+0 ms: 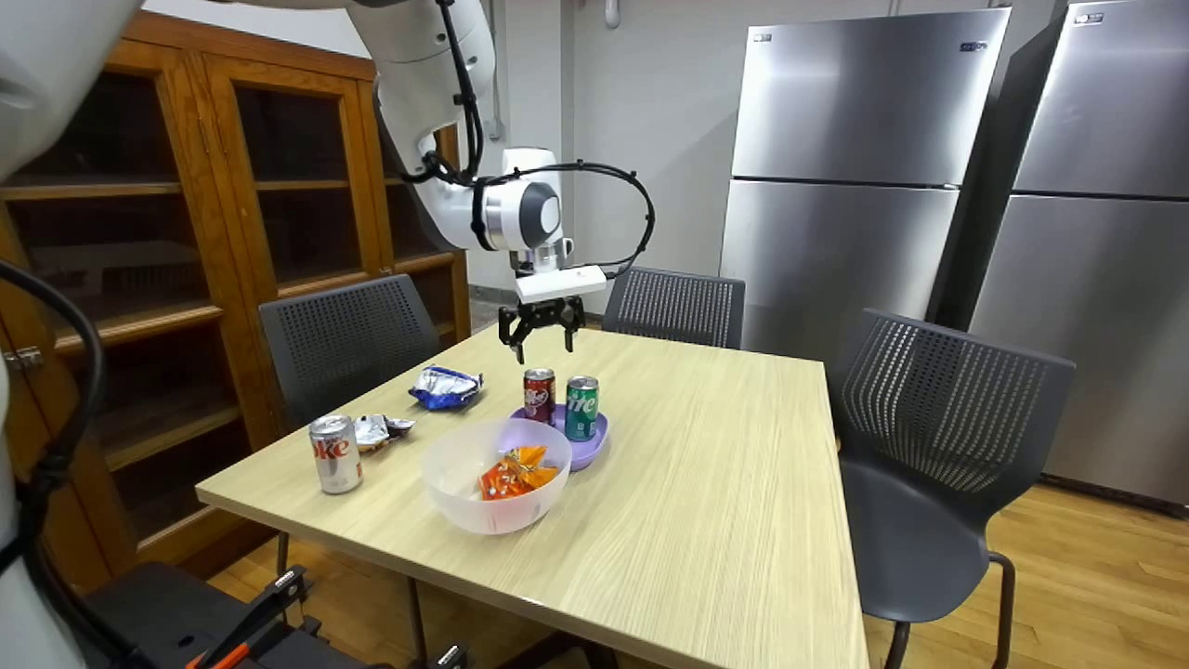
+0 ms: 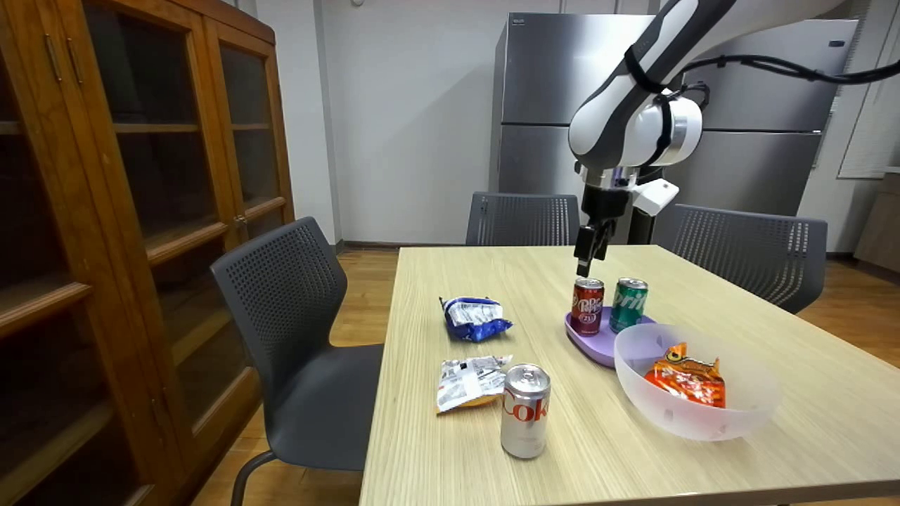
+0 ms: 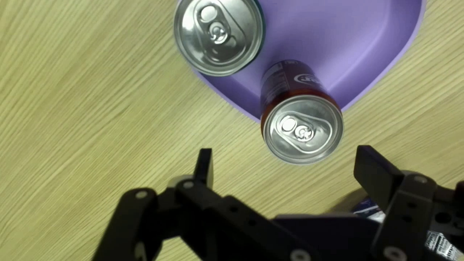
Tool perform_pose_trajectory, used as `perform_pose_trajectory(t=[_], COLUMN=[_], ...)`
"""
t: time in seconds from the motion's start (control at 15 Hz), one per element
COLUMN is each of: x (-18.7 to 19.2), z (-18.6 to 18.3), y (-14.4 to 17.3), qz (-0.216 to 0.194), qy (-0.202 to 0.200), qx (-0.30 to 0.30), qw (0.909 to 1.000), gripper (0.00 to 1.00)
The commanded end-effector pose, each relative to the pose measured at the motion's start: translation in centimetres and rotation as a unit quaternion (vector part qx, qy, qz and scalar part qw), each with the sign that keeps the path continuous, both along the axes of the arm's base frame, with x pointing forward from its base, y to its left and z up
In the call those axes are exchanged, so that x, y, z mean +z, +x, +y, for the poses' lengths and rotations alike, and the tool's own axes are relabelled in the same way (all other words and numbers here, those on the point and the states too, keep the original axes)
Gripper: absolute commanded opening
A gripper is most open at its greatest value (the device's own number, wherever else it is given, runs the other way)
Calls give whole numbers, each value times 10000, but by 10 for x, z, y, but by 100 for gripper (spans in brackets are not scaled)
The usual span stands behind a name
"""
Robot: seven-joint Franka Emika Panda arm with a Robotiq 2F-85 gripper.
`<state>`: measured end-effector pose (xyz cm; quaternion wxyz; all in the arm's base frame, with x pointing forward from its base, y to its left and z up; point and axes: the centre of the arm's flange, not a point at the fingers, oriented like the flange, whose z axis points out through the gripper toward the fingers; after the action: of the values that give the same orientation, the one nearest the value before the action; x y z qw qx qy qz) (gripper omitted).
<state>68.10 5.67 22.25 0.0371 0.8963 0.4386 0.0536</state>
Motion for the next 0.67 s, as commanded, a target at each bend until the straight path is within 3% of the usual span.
perform_pose_trajectory(t=[0.0,0.4,0.47,0.6], x=[34,66,45,53], z=[-1,-2,4,4], y=[-23,-66,-32,-45], qz=[-23,-122,-88,-75], qy=[24,83,-5,-13], qx=[108,327,132,199], qw=[9999,9994,9999,9998], gripper=[100,100,100,100])
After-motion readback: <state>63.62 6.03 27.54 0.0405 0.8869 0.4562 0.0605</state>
